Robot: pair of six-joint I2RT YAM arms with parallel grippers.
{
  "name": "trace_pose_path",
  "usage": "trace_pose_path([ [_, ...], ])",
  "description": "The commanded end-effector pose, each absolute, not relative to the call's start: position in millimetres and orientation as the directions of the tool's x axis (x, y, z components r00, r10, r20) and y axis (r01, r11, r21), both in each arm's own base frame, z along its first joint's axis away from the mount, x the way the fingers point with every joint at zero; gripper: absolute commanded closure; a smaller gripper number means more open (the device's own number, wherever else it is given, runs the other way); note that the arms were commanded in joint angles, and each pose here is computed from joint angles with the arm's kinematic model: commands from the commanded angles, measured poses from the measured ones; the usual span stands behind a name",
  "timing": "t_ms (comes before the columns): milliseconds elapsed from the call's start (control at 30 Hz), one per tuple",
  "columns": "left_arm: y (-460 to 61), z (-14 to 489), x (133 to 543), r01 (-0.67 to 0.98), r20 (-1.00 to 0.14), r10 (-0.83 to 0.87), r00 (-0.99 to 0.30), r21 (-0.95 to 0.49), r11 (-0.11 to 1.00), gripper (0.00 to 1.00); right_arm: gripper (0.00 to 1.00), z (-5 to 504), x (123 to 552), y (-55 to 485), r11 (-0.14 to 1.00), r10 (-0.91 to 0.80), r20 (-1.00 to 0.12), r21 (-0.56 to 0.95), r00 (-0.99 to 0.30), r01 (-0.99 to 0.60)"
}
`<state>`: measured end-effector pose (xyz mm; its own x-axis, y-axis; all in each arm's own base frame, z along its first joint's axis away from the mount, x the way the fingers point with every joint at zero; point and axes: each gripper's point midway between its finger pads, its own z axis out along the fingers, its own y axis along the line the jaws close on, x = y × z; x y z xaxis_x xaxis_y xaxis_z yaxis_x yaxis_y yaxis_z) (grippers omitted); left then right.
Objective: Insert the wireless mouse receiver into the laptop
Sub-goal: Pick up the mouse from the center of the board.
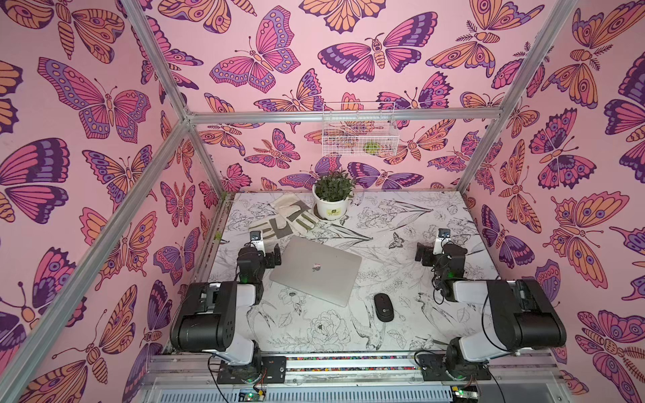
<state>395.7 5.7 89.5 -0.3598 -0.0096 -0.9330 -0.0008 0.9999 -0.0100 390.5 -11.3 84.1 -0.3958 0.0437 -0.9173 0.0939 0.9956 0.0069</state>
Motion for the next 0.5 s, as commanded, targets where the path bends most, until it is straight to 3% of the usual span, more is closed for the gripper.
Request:
trace_pose_path([
  [0, 6.8, 86.3, 394.6, 0.004, -0.931, -0.001, -0.364, -0.003, 1.0, 0.01, 0.01, 93.0, 394.7, -12.5, 0.995, 0.053, -0.925, 0.018, -0.375, 0.097],
  [467, 6.3, 87.7, 394.2, 0.006, -0.934, -0.005, -0.358, -0.008, 1.0, 0.01, 0.01, 93.4, 394.7, -12.3, 0.995, 0.053, -0.926, 0.018, -0.374, 0.096],
])
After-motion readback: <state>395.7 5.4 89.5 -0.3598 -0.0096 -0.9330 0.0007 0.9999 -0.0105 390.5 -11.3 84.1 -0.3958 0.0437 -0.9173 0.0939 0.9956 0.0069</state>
